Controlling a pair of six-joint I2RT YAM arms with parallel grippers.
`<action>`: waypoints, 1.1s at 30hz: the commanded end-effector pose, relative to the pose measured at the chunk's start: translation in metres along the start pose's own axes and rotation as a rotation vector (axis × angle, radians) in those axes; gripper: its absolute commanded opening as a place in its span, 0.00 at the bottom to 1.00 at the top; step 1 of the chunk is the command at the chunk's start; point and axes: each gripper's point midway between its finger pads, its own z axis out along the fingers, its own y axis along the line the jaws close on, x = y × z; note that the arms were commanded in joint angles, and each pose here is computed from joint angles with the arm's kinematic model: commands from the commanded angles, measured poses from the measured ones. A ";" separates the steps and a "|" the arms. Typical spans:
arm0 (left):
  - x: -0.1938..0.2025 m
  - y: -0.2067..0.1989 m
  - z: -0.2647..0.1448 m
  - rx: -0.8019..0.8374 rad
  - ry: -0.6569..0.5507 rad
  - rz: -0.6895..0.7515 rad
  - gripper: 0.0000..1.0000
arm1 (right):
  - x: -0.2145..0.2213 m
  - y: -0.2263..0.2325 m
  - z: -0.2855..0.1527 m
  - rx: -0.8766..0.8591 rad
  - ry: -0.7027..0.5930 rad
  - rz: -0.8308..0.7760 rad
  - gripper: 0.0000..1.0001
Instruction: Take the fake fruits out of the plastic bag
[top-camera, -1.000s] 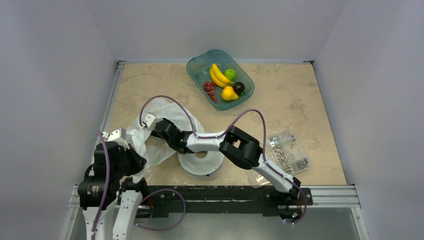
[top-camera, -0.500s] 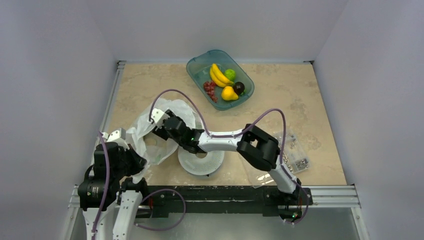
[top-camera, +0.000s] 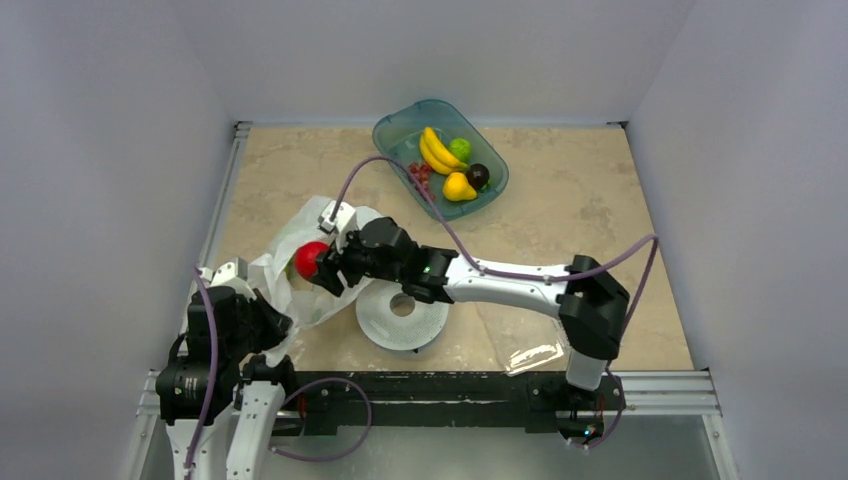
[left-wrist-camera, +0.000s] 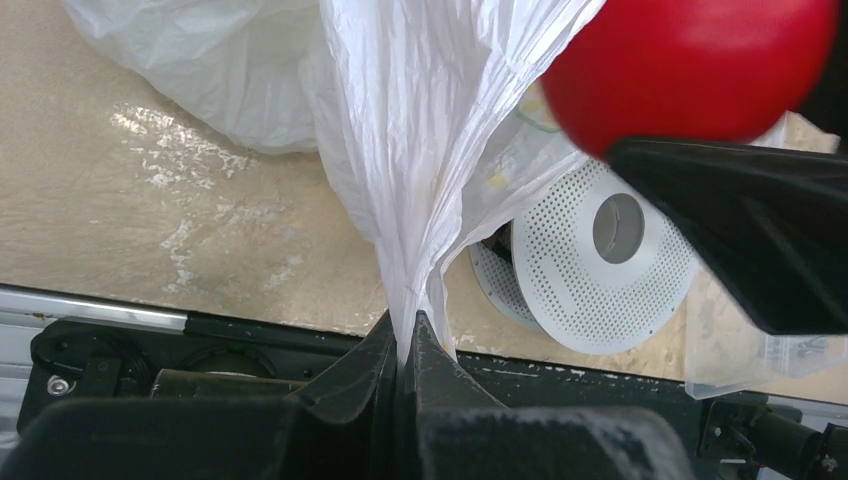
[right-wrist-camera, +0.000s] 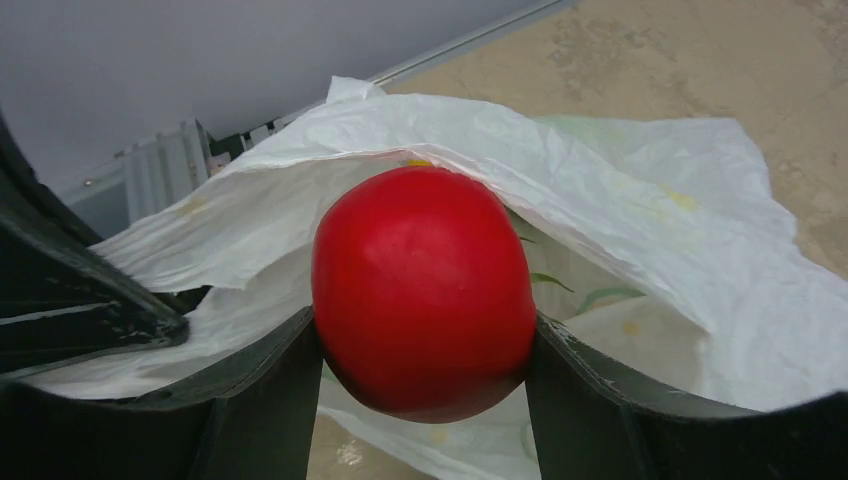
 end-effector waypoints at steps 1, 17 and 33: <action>-0.011 -0.006 0.002 0.017 -0.042 -0.024 0.00 | -0.050 -0.015 -0.047 0.017 -0.038 0.106 0.00; -0.004 -0.006 0.009 0.020 0.008 -0.028 0.00 | -0.089 -0.287 -0.142 0.785 -0.110 0.230 0.00; -0.004 -0.008 0.016 0.025 0.047 -0.034 0.00 | -0.046 -0.404 -0.014 0.720 -0.036 0.233 0.19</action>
